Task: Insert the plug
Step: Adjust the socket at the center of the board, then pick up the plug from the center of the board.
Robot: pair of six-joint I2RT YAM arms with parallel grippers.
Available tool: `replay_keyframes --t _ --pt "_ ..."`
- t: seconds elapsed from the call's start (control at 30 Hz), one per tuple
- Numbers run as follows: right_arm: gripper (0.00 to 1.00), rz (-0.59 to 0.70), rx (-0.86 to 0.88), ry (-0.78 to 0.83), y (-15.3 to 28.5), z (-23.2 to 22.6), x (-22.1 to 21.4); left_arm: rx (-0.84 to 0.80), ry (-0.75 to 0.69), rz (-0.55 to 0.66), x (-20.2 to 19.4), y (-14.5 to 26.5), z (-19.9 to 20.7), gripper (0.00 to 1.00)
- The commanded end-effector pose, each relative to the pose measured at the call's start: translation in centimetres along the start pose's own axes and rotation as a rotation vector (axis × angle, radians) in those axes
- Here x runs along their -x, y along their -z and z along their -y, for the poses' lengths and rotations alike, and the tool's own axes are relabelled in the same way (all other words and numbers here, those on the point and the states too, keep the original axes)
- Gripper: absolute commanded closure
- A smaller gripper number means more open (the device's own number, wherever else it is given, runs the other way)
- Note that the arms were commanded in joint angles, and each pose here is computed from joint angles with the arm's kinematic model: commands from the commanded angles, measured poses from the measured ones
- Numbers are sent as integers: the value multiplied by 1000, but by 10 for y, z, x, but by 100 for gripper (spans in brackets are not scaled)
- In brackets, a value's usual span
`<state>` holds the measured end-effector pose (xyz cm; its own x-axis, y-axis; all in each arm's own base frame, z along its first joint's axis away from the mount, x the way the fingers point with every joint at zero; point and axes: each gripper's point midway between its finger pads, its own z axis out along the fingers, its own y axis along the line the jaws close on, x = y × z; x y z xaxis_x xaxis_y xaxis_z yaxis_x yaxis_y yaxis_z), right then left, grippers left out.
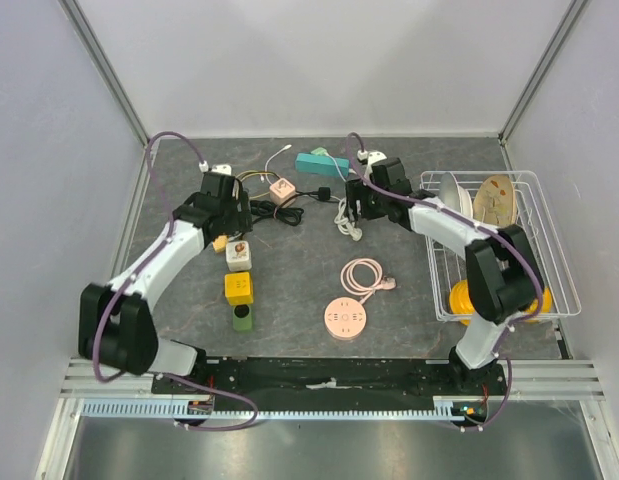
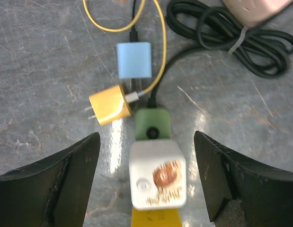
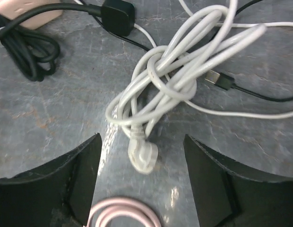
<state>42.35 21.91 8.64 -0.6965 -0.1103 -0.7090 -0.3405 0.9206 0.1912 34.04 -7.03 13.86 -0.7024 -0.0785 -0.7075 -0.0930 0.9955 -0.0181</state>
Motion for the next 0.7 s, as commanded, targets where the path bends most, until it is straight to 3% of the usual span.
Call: replay_keyframes --t 0.0,0.2,0.33,0.67 --pt "19 150 14 20 56 -5 36 112 68 -70 12 -30 -22 15" --pt "7 192 -4 1 102 -2 16 120 89 -200 5 -77 -29 18" --pt "5 184 -19 2 120 2 -1 124 85 -228 5 -94 -25 21" --pt "4 132 -36 11 122 8 -24 106 86 -304 -6 -129 -14 39"
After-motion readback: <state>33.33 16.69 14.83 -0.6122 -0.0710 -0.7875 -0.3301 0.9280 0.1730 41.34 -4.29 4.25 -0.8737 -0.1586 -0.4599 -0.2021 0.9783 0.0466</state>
